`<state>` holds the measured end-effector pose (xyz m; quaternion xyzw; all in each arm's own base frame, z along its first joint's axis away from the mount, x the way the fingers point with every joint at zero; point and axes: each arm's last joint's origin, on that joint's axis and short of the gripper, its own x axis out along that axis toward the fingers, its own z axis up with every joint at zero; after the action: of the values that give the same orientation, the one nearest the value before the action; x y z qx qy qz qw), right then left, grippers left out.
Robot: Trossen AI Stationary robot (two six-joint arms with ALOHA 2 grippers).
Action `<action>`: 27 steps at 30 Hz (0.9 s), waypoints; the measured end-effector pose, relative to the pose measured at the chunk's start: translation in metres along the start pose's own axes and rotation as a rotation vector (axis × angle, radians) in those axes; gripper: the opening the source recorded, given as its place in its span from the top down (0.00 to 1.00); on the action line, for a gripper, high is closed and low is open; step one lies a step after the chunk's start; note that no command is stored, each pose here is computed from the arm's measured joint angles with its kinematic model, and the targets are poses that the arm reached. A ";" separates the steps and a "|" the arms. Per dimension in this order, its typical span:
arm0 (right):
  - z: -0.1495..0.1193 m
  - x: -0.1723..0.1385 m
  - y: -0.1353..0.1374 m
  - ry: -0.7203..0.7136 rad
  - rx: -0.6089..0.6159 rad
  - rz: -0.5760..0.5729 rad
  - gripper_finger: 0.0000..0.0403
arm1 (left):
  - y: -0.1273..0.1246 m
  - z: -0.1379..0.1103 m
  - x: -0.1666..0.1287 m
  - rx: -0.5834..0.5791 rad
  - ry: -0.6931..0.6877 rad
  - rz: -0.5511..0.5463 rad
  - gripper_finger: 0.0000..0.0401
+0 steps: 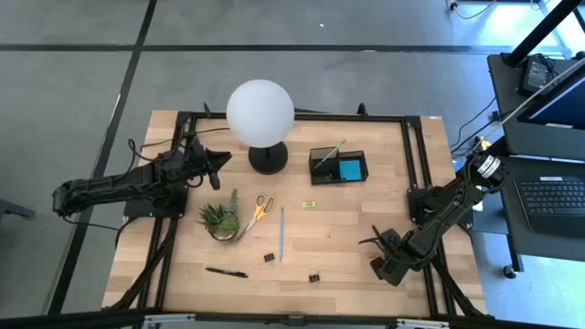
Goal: Pick and place office supplies into organizer
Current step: Put the right black pen into the desk organizer
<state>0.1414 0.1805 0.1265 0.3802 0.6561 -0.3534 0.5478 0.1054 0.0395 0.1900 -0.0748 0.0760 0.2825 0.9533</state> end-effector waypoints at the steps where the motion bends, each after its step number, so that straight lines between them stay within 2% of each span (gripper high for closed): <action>1: 0.000 0.000 0.000 0.000 0.000 0.000 0.93 | 0.000 0.000 0.000 0.000 0.000 0.000 0.88; 9: 0.000 -0.001 -0.001 -0.008 -0.046 -0.014 0.96 | 0.000 0.000 0.000 0.000 0.000 0.000 0.88; 13: -0.001 -0.010 -0.002 -0.040 -0.053 -0.103 0.96 | 0.000 0.000 0.000 0.000 0.000 0.000 0.88; 14: -0.001 -0.014 -0.004 -0.056 -0.050 -0.142 0.96 | 0.000 0.000 0.000 0.000 0.000 0.000 0.88; 17: -0.007 -0.032 0.003 -0.062 -0.052 -0.153 0.96 | 0.000 0.000 0.000 0.002 0.000 0.000 0.88; 19: -0.008 -0.044 0.000 -0.090 -0.045 -0.222 0.96 | 0.000 0.000 0.000 0.003 0.005 0.001 0.88; 22: -0.012 -0.063 0.005 -0.120 -0.046 -0.230 0.96 | 0.000 -0.001 0.001 0.007 0.014 0.003 0.88; 27: -0.013 -0.094 0.003 -0.262 -0.078 -0.285 0.97 | 0.000 -0.003 0.001 0.011 0.029 0.005 0.88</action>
<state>0.1485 0.1828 0.2211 0.2126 0.6397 -0.4482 0.5872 0.1056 0.0396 0.1872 -0.0733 0.0914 0.2832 0.9519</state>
